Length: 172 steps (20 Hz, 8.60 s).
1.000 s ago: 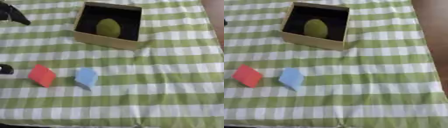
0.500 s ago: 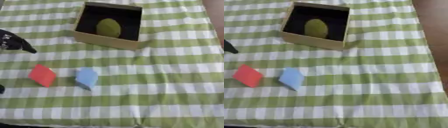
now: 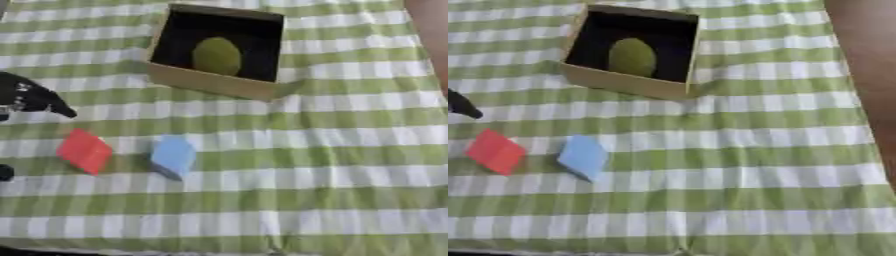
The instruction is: Pick up objects on the table and place them in the box.
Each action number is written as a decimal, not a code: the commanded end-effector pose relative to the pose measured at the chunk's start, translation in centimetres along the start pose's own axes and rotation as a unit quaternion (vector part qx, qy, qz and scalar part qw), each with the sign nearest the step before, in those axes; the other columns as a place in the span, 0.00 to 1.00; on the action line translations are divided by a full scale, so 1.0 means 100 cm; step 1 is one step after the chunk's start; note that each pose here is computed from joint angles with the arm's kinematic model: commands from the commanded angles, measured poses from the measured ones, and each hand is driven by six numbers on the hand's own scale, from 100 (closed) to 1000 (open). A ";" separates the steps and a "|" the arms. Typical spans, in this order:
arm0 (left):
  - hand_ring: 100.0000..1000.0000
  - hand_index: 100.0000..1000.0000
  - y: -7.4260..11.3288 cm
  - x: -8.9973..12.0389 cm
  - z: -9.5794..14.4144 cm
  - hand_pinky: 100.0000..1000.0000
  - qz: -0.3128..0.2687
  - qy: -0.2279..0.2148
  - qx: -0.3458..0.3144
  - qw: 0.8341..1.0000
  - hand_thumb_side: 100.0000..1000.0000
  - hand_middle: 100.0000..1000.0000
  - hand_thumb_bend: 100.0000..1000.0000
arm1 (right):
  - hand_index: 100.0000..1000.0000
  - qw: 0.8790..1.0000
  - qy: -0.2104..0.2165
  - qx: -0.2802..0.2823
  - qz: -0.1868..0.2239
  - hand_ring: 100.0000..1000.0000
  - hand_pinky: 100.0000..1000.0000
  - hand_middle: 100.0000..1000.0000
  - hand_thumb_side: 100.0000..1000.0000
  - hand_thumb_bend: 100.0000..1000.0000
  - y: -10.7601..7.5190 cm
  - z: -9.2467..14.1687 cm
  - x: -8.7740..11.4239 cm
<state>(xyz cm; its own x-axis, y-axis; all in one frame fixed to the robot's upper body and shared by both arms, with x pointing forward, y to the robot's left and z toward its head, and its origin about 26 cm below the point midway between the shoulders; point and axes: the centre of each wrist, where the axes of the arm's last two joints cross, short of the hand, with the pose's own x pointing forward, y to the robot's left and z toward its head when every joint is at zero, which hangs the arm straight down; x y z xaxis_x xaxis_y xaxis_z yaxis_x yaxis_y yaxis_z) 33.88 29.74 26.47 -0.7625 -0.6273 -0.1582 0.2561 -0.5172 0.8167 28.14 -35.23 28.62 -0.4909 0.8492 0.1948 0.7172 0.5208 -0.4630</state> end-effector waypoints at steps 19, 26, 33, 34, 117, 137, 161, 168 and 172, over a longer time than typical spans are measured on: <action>0.74 0.76 -0.002 -0.016 -0.042 0.82 0.029 0.006 0.002 1.000 0.00 0.59 0.25 | 0.81 0.999 0.029 -0.006 -0.019 0.86 0.85 0.54 0.41 0.00 0.000 0.001 0.003; 0.69 0.70 0.025 -0.001 -0.012 0.77 0.012 0.026 0.090 0.996 0.00 0.53 0.09 | 0.81 0.999 0.036 -0.005 -0.017 0.86 0.85 0.54 0.41 0.00 0.000 0.003 0.001; 0.69 0.71 0.099 0.006 0.009 0.78 -0.012 0.031 0.203 0.979 0.00 0.55 0.07 | 0.81 0.999 0.034 0.002 -0.018 0.86 0.85 0.54 0.41 0.00 0.000 0.004 0.002; 0.69 0.71 0.108 0.001 0.006 0.78 -0.007 0.034 0.208 0.977 0.00 0.55 0.07 | 0.81 0.999 0.034 0.005 -0.018 0.86 0.85 0.54 0.41 0.00 0.001 0.004 0.002; 0.81 0.84 0.104 0.096 -0.108 0.86 -0.098 -0.059 0.023 0.993 0.19 0.69 0.51 | 0.81 0.995 0.084 0.001 -0.062 0.87 0.86 0.51 0.41 0.00 0.012 0.015 0.001; 0.79 0.87 0.116 0.115 -0.075 0.82 -0.092 -0.099 0.064 0.989 0.16 0.70 0.43 | 0.81 0.993 0.097 -0.008 -0.063 0.87 0.85 0.51 0.41 0.00 0.011 0.017 -0.001; 0.78 0.83 0.080 0.081 -0.106 0.79 -0.025 0.059 0.023 0.998 0.41 0.66 0.75 | 0.81 0.991 0.111 -0.007 -0.068 0.88 0.86 0.51 0.42 0.00 0.013 0.022 -0.002; 0.70 0.70 0.076 0.076 -0.121 0.69 0.002 0.066 0.023 0.998 0.43 0.53 0.53 | 0.81 0.991 0.115 -0.007 -0.073 0.88 0.86 0.51 0.42 0.00 0.013 0.023 -0.002; 0.64 0.65 0.078 0.079 -0.119 0.67 0.017 0.057 0.035 0.998 0.43 0.47 0.41 | 0.81 0.990 0.120 -0.007 -0.073 0.88 0.86 0.51 0.42 0.00 0.014 0.024 -0.003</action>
<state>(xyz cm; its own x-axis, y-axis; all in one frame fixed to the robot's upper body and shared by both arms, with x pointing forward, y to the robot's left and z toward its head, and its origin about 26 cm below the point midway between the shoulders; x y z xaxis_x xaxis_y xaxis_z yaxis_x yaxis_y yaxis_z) 37.05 13.71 23.86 -0.6863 -0.7043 -0.1813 0.2590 -0.4697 0.8440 28.37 -34.88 25.03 -0.4479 0.7557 0.4778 0.6463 0.6430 -0.4110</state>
